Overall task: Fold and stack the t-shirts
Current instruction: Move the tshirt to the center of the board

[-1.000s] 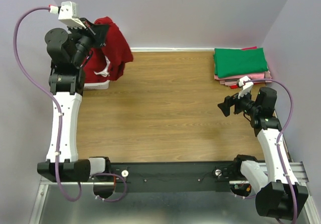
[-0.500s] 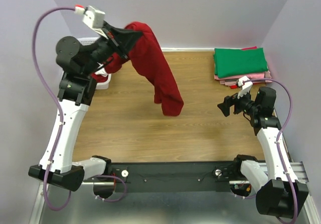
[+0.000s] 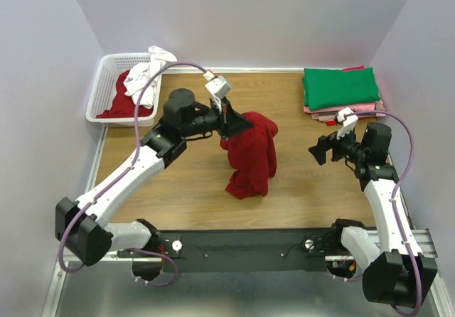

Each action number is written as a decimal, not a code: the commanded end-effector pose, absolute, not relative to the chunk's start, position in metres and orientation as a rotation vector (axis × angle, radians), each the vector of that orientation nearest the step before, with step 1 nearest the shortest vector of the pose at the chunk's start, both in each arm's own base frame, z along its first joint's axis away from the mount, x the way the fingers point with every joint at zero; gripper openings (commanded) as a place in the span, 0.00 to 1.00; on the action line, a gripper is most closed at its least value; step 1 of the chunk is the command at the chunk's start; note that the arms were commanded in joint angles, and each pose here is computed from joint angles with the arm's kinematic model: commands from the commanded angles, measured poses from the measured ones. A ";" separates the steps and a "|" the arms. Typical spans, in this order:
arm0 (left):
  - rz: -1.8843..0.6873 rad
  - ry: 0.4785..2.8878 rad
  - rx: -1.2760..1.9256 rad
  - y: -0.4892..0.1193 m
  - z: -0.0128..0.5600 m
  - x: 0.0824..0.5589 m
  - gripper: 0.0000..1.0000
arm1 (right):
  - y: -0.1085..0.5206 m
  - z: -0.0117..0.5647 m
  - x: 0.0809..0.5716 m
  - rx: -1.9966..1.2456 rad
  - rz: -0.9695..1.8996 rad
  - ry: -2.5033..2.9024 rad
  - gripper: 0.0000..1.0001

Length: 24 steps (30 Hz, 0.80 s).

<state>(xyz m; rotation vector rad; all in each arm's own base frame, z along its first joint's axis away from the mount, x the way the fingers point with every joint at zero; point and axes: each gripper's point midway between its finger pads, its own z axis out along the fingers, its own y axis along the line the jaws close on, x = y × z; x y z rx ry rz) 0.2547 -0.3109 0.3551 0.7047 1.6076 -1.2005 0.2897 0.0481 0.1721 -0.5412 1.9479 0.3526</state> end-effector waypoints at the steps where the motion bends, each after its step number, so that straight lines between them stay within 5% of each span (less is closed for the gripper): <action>1: -1.184 1.685 0.750 -0.333 0.304 0.260 0.17 | 0.049 0.171 0.288 -0.554 0.370 1.953 1.00; 4: -1.095 1.824 0.781 -0.351 0.252 0.263 0.42 | 0.049 0.169 0.288 -0.553 0.373 1.958 1.00; 7: -0.920 1.913 0.755 -0.355 0.224 0.271 0.52 | 0.049 0.169 0.288 -0.552 0.377 1.960 1.00; 13: -0.520 1.883 0.599 -0.308 0.248 0.303 0.84 | 0.069 0.167 0.275 -0.654 0.502 1.927 1.00; 19: -0.502 1.793 0.357 -0.254 0.285 0.288 0.96 | 0.103 0.172 0.246 -0.808 0.779 1.839 1.00; 24: -0.664 1.875 0.177 -0.230 0.242 0.254 0.98 | 0.131 0.175 0.242 -0.998 0.812 1.879 0.99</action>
